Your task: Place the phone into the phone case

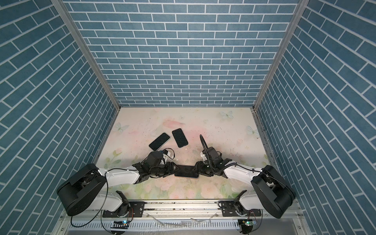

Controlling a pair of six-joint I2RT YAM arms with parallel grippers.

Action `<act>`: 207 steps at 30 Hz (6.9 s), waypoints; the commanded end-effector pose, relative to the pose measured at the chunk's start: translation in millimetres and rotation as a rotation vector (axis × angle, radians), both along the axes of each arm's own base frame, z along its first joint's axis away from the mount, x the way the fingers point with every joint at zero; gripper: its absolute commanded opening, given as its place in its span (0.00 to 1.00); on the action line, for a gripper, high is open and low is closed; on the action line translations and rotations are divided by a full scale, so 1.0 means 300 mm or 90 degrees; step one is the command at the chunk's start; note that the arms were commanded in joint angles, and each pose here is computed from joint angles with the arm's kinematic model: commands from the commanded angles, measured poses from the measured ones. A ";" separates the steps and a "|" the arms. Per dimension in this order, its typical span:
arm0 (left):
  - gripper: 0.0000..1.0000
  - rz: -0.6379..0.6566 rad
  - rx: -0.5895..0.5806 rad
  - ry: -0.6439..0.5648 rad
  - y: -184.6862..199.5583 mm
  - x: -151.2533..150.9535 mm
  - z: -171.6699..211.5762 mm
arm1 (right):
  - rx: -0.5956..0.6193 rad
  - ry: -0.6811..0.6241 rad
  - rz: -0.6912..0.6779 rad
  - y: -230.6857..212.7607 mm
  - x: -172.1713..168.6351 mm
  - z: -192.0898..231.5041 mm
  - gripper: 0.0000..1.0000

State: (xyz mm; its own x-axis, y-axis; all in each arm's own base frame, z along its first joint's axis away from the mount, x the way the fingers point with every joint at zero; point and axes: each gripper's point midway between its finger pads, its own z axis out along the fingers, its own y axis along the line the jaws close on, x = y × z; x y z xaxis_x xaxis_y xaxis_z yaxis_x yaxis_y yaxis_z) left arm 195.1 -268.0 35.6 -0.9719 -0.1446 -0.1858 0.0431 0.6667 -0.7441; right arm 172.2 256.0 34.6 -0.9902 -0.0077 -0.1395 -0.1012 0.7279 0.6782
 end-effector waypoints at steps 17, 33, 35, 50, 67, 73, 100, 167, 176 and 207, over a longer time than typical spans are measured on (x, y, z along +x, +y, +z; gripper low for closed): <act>0.58 -0.004 0.059 0.086 0.063 -0.098 -0.130 | 0.220 -0.121 0.046 0.046 -0.012 0.216 0.48; 0.57 -0.002 0.059 0.086 0.068 -0.100 -0.126 | 0.229 -0.104 0.066 0.086 0.008 0.201 0.13; 0.57 -0.002 0.058 0.084 0.066 -0.098 -0.124 | 0.220 -0.100 0.069 0.083 0.006 0.194 0.05; 0.92 0.027 -0.034 -0.089 0.087 0.056 0.194 | 0.229 -0.244 0.094 0.017 0.073 0.536 0.00; 0.89 -0.087 -0.339 -0.286 -0.026 0.182 0.751 | 0.413 -0.219 0.223 0.024 0.014 0.885 0.00; 0.59 -0.145 -0.392 -0.300 -0.095 0.134 0.844 | 0.422 -0.231 0.210 0.032 0.037 0.882 0.00; 0.00 -0.200 -0.437 -0.311 -0.138 0.057 0.915 | 0.460 -0.312 0.182 0.040 0.177 0.978 0.35; 0.32 -0.119 -0.355 -0.317 -0.111 0.105 0.917 | 0.391 -0.215 0.180 0.013 0.049 0.759 0.10; 0.78 0.148 0.026 -0.411 0.252 0.192 0.815 | 0.365 -0.174 0.106 0.059 -0.017 0.722 0.00; 1.00 0.330 0.209 -0.401 0.652 -0.004 0.772 | 0.265 0.004 -0.037 0.614 -0.223 0.201 0.00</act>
